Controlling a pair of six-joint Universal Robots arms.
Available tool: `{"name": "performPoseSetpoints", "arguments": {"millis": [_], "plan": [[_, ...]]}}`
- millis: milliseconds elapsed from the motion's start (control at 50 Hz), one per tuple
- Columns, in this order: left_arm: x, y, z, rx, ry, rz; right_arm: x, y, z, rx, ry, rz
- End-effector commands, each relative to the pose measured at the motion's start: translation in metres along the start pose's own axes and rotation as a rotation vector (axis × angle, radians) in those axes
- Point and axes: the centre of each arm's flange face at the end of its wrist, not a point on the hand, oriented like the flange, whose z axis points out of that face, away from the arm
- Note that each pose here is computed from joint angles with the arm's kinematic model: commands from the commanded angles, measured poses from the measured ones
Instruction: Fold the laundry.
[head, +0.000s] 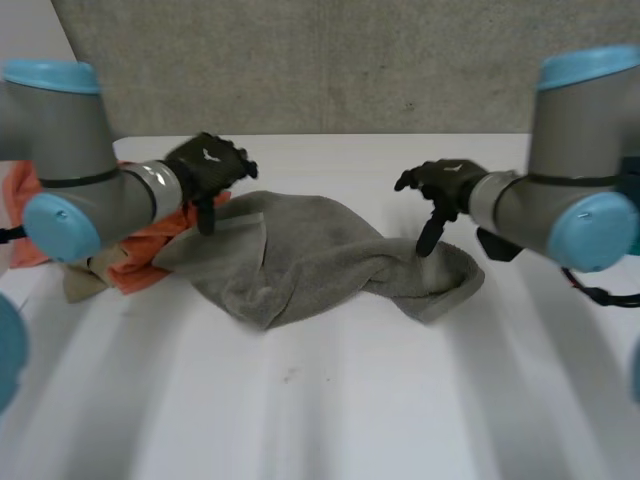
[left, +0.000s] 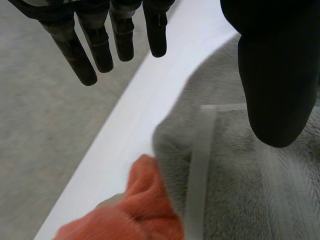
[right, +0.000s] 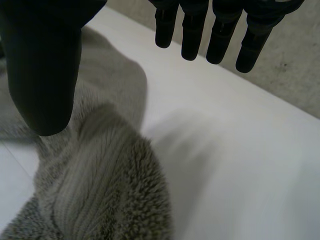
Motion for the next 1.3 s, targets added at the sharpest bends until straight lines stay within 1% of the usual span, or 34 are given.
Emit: {"name": "performPoseSetpoints", "arguments": {"millis": [20, 80, 120, 160, 180, 220, 260, 320, 340, 380, 400, 440, 480, 500, 520, 600, 640, 660, 680, 740, 760, 820, 860, 900, 960, 980, 1040, 1060, 1120, 1140, 1180, 1200, 1260, 1300], "plan": [[0.032, 0.017, 0.026, -0.035, 0.112, 0.105, -0.023, 0.029, 0.031, -0.059, 0.048, -0.063], [0.048, 0.028, 0.036, -0.06, 0.137, 0.189, -0.031, 0.026, 0.027, -0.052, 0.034, -0.081], [0.051, 0.035, 0.041, -0.089, 0.121, 0.254, -0.032, 0.005, 0.011, -0.008, 0.02, -0.085], [0.051, 0.036, 0.043, -0.096, 0.108, 0.27, -0.033, -0.003, 0.0, 0.007, 0.007, -0.083], [0.052, 0.036, 0.044, -0.1, 0.098, 0.275, -0.035, -0.008, -0.014, 0.01, -0.017, -0.081], [0.052, 0.035, 0.045, -0.102, 0.087, 0.274, -0.036, -0.013, -0.026, 0.027, -0.034, -0.084], [0.054, 0.035, 0.046, -0.107, 0.088, 0.262, -0.036, -0.028, -0.048, 0.104, -0.052, -0.103], [0.054, 0.035, 0.046, -0.105, 0.079, 0.251, -0.035, -0.037, -0.063, 0.18, -0.054, -0.139], [0.052, 0.035, 0.047, -0.103, 0.068, 0.245, -0.033, -0.041, -0.069, 0.228, -0.034, -0.168], [0.048, 0.033, 0.048, -0.1, 0.041, 0.242, -0.03, -0.042, -0.071, 0.259, -0.009, -0.194], [0.039, 0.03, 0.049, -0.095, -0.015, 0.242, -0.025, -0.042, -0.071, 0.276, 0.029, -0.219], [0.028, 0.025, 0.05, -0.083, -0.083, 0.241, -0.019, -0.042, -0.068, 0.283, 0.074, -0.247], [-0.006, 0.0, 0.048, -0.002, -0.278, 0.223, -0.01, -0.048, -0.061, 0.31, 0.162, -0.302], [-0.014, -0.008, 0.046, 0.026, -0.323, 0.219, -0.008, -0.05, -0.058, 0.323, 0.186, -0.316], [-0.028, -0.022, 0.043, 0.083, -0.4, 0.2, -0.005, -0.054, -0.054, 0.343, 0.212, -0.328], [-0.068, -0.067, 0.025, 0.275, -0.594, 0.132, 0.011, -0.09, -0.033, 0.549, 0.381, -0.365], [-0.104, -0.106, -0.002, 0.471, -0.749, 0.018, 0.026, -0.125, -0.026, 0.795, 0.538, -0.329], [-0.112, -0.114, -0.01, 0.516, -0.778, -0.016, 0.028, -0.131, -0.026, 0.848, 0.564, -0.316], [-0.125, -0.127, -0.025, 0.59, -0.824, -0.082, 0.031, -0.145, -0.028, 0.97, 0.611, -0.29], [-0.136, -0.139, -0.041, 0.663, -0.855, -0.164, 0.029, -0.158, -0.034, 1.112, 0.632, -0.264], [-0.139, -0.141, -0.047, 0.685, -0.849, -0.21, 0.022, -0.158, -0.035, 1.159, 0.62, -0.254], [-0.134, -0.138, -0.047, 0.686, -0.803, -0.257, 0.008, -0.151, -0.033, 1.155, 0.57, -0.257], [-0.125, -0.128, -0.042, 0.652, -0.74, -0.288, 0.001, -0.14, -0.031, 1.126, 0.527, -0.271], [-0.116, -0.109, -0.033, 0.58, -0.694, -0.312, -0.001, -0.132, -0.03, 1.097, 0.511, -0.28], [-0.108, -0.083, -0.024, 0.492, -0.663, -0.326, 0.005, -0.105, -0.023, 0.987, 0.494, -0.299], [-0.101, -0.066, -0.02, 0.426, -0.64, -0.334, 0.01, -0.086, -0.018, 0.901, 0.486, -0.31], [-0.085, -0.037, -0.014, 0.311, -0.597, -0.349, 0.012, -0.055, -0.012, 0.755, 0.445, -0.328], [-0.073, -0.019, -0.012, 0.235, -0.559, -0.358, 0.01, -0.03, -0.008, 0.65, 0.398, -0.342], [-0.051, 0.005, -0.011, 0.133, -0.493, -0.357, 0.004, 0.006, -0.006, 0.493, 0.311, -0.367], [-0.04, 0.017, -0.011, 0.082, -0.449, -0.353, 0.002, 0.029, -0.007, 0.392, 0.259, -0.384], [-0.029, 0.028, -0.013, 0.039, -0.409, -0.346, -0.001, 0.049, -0.01, 0.294, 0.21, -0.408], [-0.023, 0.035, -0.016, 0.009, -0.38, -0.339, -0.001, 0.064, -0.014, 0.208, 0.177, -0.438], [-0.017, 0.039, -0.023, -0.017, -0.346, -0.328, 0.003, 0.072, -0.02, 0.119, 0.154, -0.486], [-0.014, 0.039, -0.029, -0.026, -0.328, -0.317, 0.011, 0.064, -0.027, 0.078, 0.162, -0.512]]}}
